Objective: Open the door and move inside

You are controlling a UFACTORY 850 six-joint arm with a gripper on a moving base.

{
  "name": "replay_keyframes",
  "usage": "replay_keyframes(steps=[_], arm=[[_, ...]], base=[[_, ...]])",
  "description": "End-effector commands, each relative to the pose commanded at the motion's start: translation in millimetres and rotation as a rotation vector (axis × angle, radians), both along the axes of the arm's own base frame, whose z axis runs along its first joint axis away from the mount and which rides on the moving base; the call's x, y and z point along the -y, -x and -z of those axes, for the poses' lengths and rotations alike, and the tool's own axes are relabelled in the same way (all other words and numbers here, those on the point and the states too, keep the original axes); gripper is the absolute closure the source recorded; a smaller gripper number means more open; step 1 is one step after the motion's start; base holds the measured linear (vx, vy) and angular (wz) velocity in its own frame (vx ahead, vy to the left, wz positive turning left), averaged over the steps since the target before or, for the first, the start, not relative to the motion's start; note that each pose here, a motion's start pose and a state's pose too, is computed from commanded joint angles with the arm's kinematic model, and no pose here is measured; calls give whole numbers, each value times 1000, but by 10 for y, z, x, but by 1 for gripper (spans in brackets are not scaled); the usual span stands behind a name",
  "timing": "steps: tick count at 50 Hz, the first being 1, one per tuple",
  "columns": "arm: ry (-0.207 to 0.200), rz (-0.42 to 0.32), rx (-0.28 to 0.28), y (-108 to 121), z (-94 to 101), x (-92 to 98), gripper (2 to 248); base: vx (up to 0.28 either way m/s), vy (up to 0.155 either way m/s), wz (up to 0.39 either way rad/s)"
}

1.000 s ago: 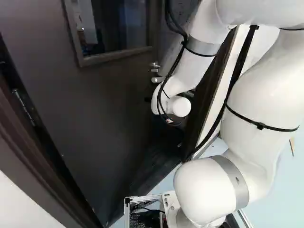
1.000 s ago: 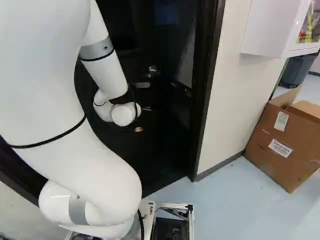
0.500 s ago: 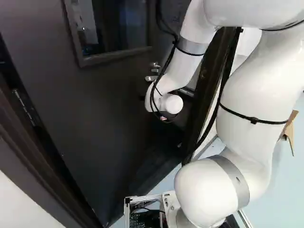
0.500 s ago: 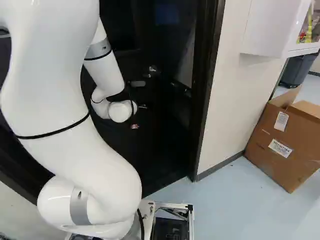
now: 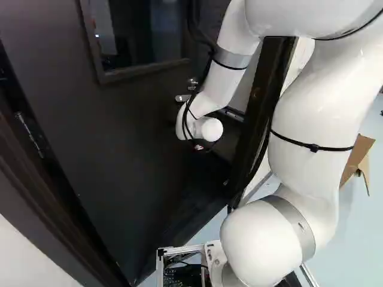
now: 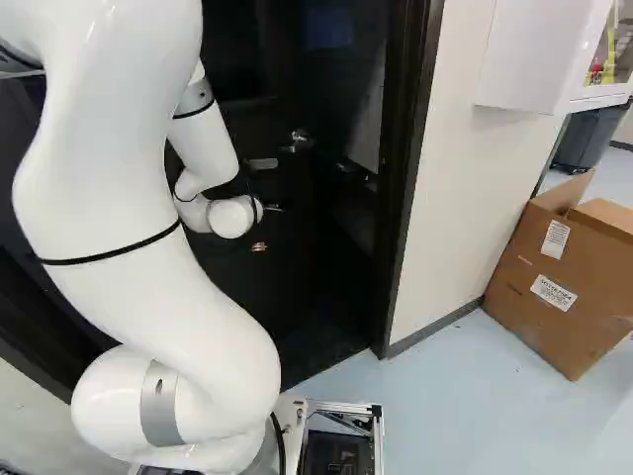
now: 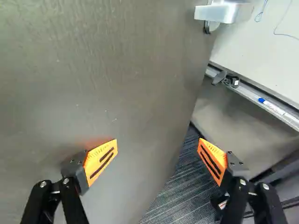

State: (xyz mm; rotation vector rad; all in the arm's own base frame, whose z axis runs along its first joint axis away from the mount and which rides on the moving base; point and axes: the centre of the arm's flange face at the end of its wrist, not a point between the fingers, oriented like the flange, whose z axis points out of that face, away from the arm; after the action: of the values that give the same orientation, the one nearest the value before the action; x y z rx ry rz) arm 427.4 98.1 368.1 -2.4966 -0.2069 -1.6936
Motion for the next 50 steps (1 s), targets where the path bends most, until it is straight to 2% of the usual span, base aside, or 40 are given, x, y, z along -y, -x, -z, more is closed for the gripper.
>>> replay_keyframes(steps=[50], arm=[[13,-168,19,-215,22,-677,3]], base=[[0,0,0]])
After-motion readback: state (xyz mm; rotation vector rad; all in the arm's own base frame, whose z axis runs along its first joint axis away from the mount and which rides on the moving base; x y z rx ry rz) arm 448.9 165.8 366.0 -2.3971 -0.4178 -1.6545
